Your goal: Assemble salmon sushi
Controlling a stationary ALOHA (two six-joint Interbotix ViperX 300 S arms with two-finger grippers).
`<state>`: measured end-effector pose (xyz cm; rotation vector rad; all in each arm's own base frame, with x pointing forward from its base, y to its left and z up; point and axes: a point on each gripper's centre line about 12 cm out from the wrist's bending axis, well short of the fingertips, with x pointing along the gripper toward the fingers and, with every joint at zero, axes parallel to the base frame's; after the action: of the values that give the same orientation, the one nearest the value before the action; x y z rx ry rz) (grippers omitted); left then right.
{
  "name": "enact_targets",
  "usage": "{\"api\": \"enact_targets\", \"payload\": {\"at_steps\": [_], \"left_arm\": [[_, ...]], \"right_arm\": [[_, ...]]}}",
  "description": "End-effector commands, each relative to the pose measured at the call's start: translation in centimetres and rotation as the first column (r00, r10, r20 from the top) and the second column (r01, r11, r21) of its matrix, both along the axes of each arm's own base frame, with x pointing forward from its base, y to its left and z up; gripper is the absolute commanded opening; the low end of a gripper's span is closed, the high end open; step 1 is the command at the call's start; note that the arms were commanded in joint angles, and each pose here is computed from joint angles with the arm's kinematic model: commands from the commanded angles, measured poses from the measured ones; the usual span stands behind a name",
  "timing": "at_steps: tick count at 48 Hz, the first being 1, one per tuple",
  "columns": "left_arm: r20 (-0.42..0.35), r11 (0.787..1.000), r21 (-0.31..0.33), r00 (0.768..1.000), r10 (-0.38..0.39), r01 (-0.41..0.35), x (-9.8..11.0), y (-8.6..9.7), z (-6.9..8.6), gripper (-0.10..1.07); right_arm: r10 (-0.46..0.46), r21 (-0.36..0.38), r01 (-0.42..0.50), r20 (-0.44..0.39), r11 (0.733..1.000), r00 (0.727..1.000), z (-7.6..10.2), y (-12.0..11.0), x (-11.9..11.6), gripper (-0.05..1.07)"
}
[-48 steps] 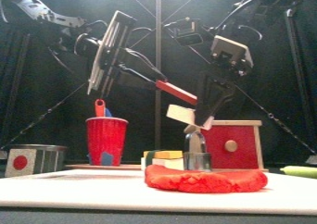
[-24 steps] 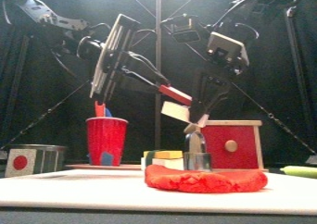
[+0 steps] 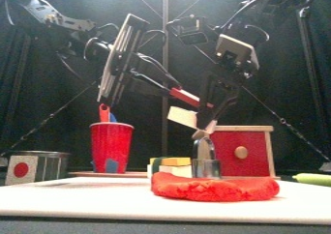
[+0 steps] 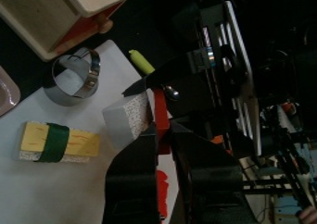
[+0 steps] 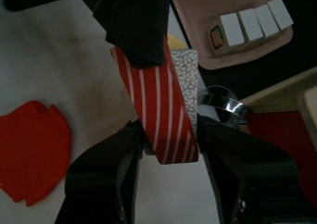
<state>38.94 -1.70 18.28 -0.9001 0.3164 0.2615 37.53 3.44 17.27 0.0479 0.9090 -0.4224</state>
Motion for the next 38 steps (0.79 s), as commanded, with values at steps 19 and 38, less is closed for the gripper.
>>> {"api": "enact_targets", "payload": {"at_steps": [19, 38], "left_arm": [[-0.025, 1.000, -0.008, 1.000, 0.012, -0.012, 0.3, 0.7, -0.3, 0.38], [-0.031, 0.999, -0.008, 0.999, 0.033, -0.033, 0.1, 1.7, -0.2, 0.38]], "right_arm": [[0.015, 0.004, -0.015, 0.084, 1.000, 0.996, 2.8, 0.5, 1.5, 0.71], [0.017, 0.004, -0.017, 0.084, 1.000, 0.996, 2.8, 0.5, 1.5, 0.71]]}}
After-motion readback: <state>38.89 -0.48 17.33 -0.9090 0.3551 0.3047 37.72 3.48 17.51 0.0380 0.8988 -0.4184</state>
